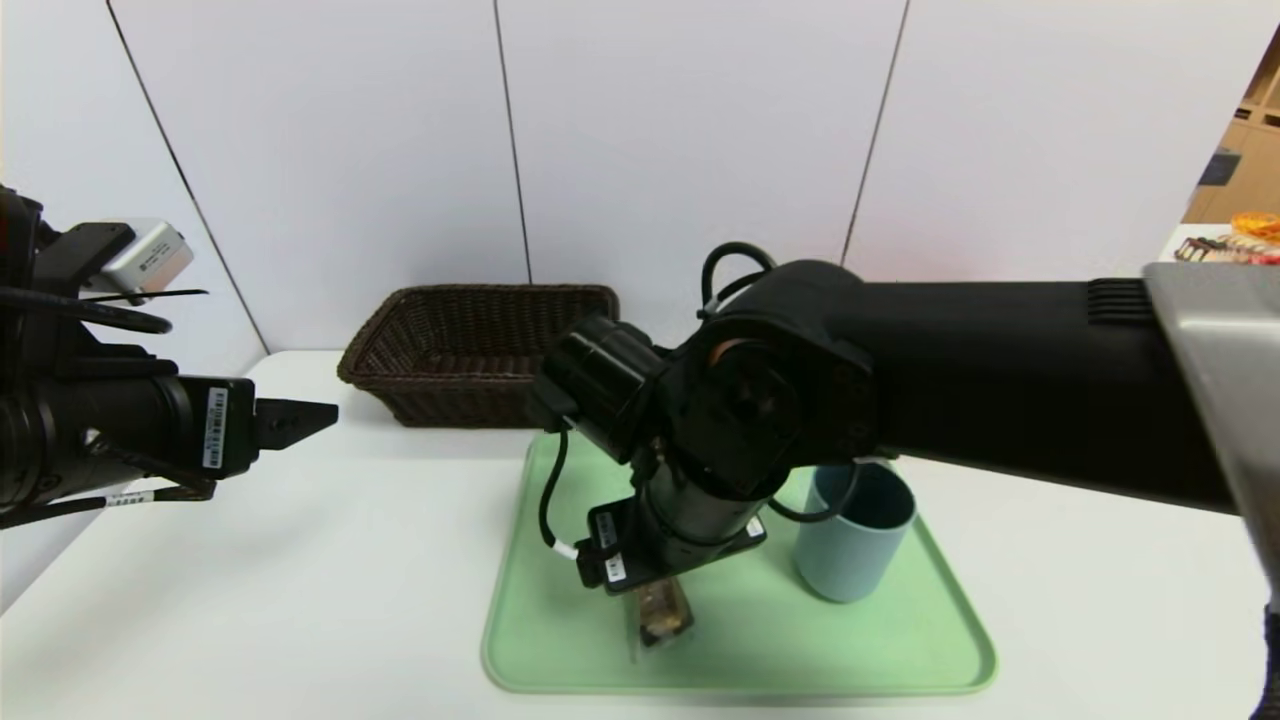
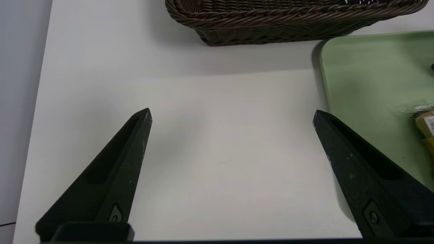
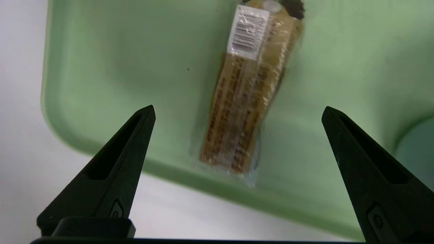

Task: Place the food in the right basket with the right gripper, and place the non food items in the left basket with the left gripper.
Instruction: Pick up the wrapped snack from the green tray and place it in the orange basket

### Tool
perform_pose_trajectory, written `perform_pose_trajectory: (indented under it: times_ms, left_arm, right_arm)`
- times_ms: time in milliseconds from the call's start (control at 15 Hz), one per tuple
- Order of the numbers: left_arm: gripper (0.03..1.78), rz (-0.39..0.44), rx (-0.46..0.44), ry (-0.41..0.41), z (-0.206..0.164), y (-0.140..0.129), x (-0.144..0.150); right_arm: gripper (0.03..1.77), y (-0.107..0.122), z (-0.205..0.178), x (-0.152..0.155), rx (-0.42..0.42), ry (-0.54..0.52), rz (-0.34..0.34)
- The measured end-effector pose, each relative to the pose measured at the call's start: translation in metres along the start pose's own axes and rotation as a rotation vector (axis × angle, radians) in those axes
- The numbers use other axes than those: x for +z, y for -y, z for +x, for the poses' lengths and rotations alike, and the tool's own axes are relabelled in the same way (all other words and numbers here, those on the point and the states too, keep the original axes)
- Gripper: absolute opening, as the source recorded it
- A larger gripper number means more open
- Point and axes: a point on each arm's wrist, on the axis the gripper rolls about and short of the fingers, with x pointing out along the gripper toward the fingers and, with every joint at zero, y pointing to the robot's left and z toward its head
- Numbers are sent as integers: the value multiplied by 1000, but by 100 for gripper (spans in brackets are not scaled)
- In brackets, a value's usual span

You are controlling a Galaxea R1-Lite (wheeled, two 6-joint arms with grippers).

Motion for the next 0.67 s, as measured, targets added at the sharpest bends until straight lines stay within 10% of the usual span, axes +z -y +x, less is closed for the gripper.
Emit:
perform_pose_trajectory:
  times_ms: [667]
  left_arm:
    - [169, 8, -9, -13, 4, 3, -1]
  right_arm:
    - [170, 1, 36, 3, -44, -44, 128]
